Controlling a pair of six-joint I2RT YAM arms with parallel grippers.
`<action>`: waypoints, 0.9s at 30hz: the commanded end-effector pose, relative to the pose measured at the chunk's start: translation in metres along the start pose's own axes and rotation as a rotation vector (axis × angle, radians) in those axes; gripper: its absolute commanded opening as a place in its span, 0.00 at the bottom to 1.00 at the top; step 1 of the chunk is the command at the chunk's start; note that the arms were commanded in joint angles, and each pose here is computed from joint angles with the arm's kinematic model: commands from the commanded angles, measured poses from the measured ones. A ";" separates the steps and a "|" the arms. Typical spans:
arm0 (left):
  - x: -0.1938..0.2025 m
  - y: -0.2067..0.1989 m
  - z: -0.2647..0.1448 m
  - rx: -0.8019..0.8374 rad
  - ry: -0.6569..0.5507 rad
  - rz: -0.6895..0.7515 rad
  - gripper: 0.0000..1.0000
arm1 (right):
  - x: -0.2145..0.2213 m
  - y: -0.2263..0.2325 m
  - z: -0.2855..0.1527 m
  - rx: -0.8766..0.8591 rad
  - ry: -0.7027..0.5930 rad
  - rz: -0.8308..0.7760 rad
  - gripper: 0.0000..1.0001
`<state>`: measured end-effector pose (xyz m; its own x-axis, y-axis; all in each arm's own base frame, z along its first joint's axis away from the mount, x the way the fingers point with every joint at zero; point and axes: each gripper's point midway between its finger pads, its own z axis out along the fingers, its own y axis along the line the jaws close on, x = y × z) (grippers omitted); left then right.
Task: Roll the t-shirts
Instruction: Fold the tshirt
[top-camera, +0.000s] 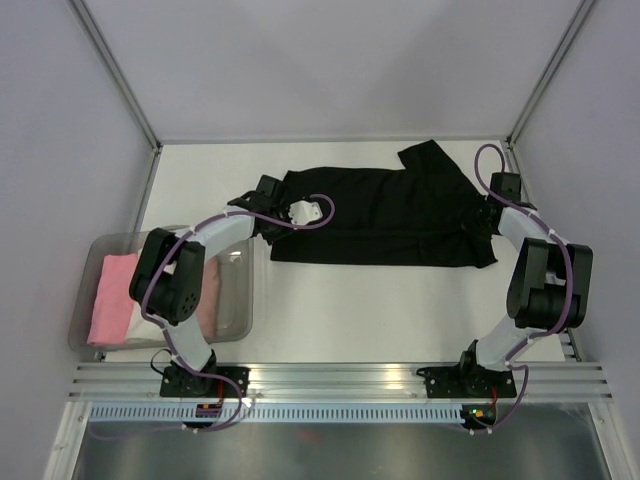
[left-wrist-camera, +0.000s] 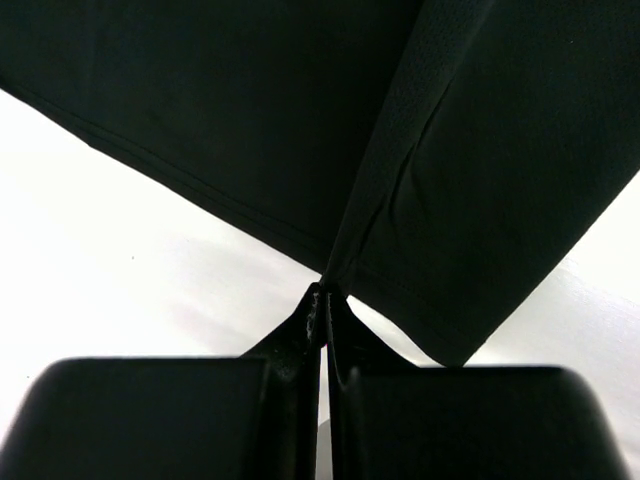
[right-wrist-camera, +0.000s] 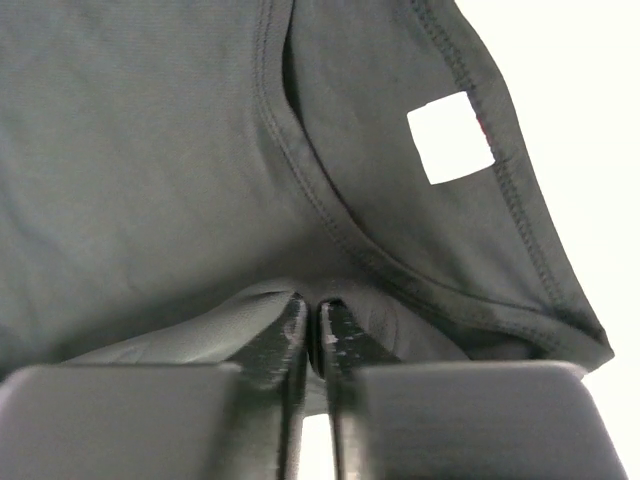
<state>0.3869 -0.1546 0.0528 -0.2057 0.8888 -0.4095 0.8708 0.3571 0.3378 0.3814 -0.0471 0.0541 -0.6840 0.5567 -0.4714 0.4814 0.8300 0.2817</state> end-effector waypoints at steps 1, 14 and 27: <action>-0.006 0.014 0.003 -0.036 -0.016 -0.030 0.02 | -0.027 0.002 0.002 0.027 -0.073 -0.052 0.20; 0.000 0.023 0.007 -0.070 0.024 -0.056 0.45 | -0.068 -0.028 -0.021 0.200 -0.129 -0.036 0.38; -0.017 0.032 -0.034 -0.136 0.000 -0.159 0.49 | 0.026 -0.016 -0.029 0.077 0.028 -0.020 0.00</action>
<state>0.4049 -0.1423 0.0824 -0.3056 0.8521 -0.4248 0.7819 0.4792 0.3987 0.3469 -0.0519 0.0816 -0.6919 0.5195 -0.5015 0.4903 0.8479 0.2019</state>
